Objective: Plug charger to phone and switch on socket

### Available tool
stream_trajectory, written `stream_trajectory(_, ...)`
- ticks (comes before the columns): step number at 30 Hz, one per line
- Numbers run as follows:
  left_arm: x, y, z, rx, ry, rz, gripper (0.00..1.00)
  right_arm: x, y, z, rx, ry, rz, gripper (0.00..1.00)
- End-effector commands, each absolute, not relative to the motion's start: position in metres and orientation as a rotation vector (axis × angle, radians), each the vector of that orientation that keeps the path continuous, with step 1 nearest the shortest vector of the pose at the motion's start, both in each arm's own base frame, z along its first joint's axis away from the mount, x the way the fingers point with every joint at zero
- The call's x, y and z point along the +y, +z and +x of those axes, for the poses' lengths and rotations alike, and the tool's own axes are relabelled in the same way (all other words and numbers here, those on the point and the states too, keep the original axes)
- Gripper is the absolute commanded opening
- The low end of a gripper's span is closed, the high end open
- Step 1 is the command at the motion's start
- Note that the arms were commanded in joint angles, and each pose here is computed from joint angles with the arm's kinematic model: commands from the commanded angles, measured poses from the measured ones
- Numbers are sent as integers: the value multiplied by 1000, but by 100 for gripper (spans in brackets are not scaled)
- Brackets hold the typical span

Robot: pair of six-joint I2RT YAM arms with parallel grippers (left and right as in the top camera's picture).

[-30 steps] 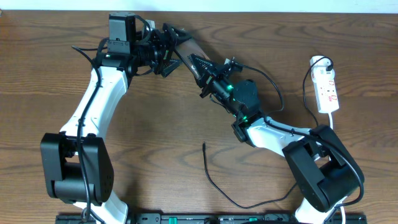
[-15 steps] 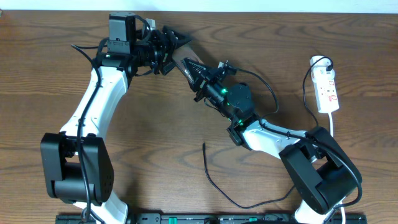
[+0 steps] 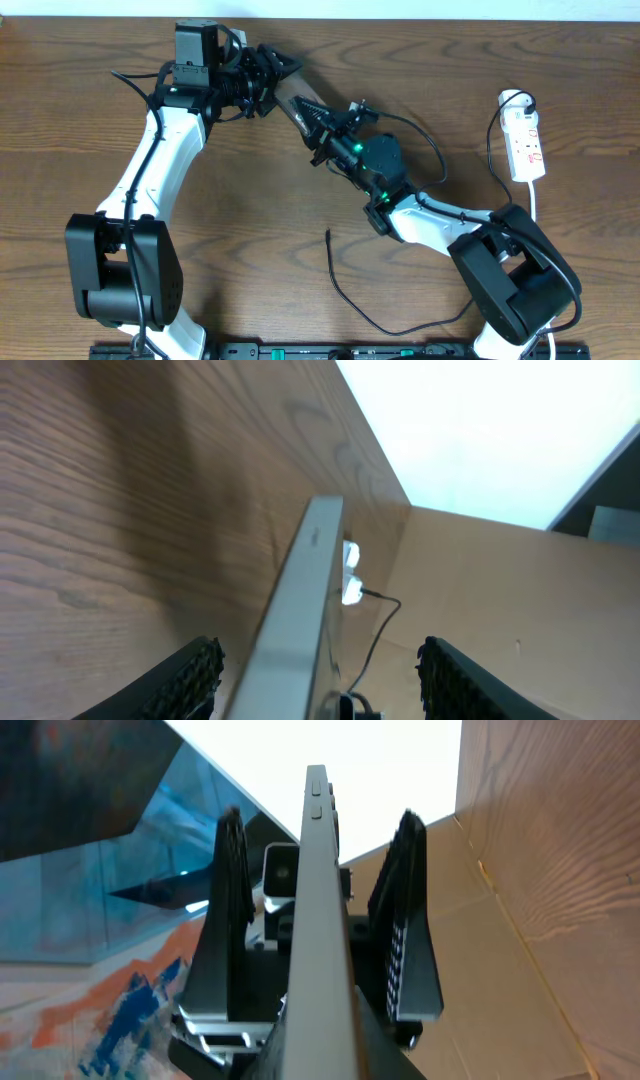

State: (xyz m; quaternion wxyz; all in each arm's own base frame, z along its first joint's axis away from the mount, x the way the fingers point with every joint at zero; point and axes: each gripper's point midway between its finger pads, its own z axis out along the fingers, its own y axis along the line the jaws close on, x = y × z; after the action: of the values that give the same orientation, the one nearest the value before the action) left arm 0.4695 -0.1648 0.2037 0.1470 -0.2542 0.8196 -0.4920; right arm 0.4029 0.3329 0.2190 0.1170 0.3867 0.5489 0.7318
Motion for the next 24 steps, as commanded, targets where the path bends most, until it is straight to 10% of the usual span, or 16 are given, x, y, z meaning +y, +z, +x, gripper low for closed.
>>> stream_trajectory(1, -158, 218, 474, 2315, -1370, -707, 64, 336, 230, 401, 1573, 2171, 1116, 1)
stream_trajectory(15, -153, 216, 478, 2305, -1328, -730, 62, 337, 230, 400, 1584, 2178, 1107, 2)
stream_trajectory(24, -153, 216, 478, 2305, -1328, -730, 9, 338, 230, 399, 1592, 2183, 1101, 1)
